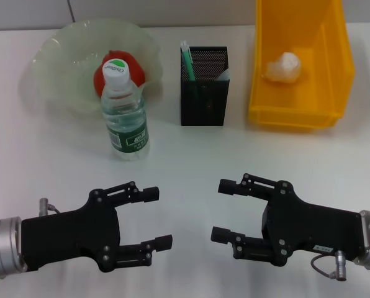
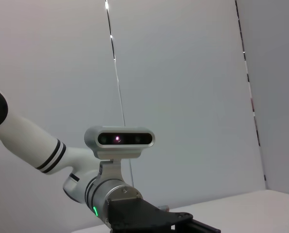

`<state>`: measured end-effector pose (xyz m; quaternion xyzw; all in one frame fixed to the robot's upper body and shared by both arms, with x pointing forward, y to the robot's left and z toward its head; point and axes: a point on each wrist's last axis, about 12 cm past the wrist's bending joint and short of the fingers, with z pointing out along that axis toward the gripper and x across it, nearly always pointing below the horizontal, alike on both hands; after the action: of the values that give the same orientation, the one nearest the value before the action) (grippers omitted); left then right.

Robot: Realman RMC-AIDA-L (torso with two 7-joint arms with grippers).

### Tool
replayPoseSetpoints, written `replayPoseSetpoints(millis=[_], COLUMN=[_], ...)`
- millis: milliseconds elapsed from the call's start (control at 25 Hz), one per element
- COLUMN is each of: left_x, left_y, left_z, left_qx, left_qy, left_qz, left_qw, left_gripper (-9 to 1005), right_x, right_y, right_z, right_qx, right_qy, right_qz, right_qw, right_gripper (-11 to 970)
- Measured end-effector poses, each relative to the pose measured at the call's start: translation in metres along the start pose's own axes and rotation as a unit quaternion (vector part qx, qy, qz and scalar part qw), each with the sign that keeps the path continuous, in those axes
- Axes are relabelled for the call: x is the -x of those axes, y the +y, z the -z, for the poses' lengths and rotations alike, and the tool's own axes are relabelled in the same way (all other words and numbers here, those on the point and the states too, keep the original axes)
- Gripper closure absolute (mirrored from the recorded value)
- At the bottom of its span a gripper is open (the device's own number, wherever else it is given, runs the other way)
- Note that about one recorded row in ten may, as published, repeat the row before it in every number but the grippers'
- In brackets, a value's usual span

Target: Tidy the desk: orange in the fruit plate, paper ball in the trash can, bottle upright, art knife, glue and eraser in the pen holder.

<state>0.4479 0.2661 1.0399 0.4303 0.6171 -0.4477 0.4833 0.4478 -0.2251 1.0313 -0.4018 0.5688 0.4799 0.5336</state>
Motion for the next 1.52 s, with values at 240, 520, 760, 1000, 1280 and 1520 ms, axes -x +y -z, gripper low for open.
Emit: replayPoseSetpoints(millis=[240,520,760,1000,1280,1520], left_x=[0.0,0.0,0.0,0.001,0.002,0.013], left_y=[0.0,-0.001,-0.001,0.0,0.0,0.006], left_z=[-0.001,-0.001,-0.001,-0.001,0.002,0.009], left_qx=[0.0,-0.001,-0.001,0.0,-0.003,-0.01], left_qy=[-0.001,-0.003,-0.003,-0.004,-0.002,0.011], left_qz=[-0.001,0.0,0.0,-0.001,-0.001,0.01], left_qw=[1.0,1.0,1.0,1.0,1.0,1.0], left_gripper=[194,194,194,194,194,194], right_x=[-0.001,0.001,0.001,0.0,0.003,0.011], right_y=[0.0,-0.001,-0.003,-0.003,-0.007,-0.019], right_z=[-0.001,-0.003,-0.008,-0.01,-0.009,-0.011], right_qx=[0.0,0.002,0.006,0.007,0.009,0.025], right_qy=[0.0,-0.002,-0.002,-0.001,0.002,0.028], right_qz=[-0.001,0.001,-0.003,-0.004,-0.001,-0.013], right_qw=[1.0,1.0,1.0,1.0,1.0,0.999], right_gripper=[219,219,219,219,219,219])
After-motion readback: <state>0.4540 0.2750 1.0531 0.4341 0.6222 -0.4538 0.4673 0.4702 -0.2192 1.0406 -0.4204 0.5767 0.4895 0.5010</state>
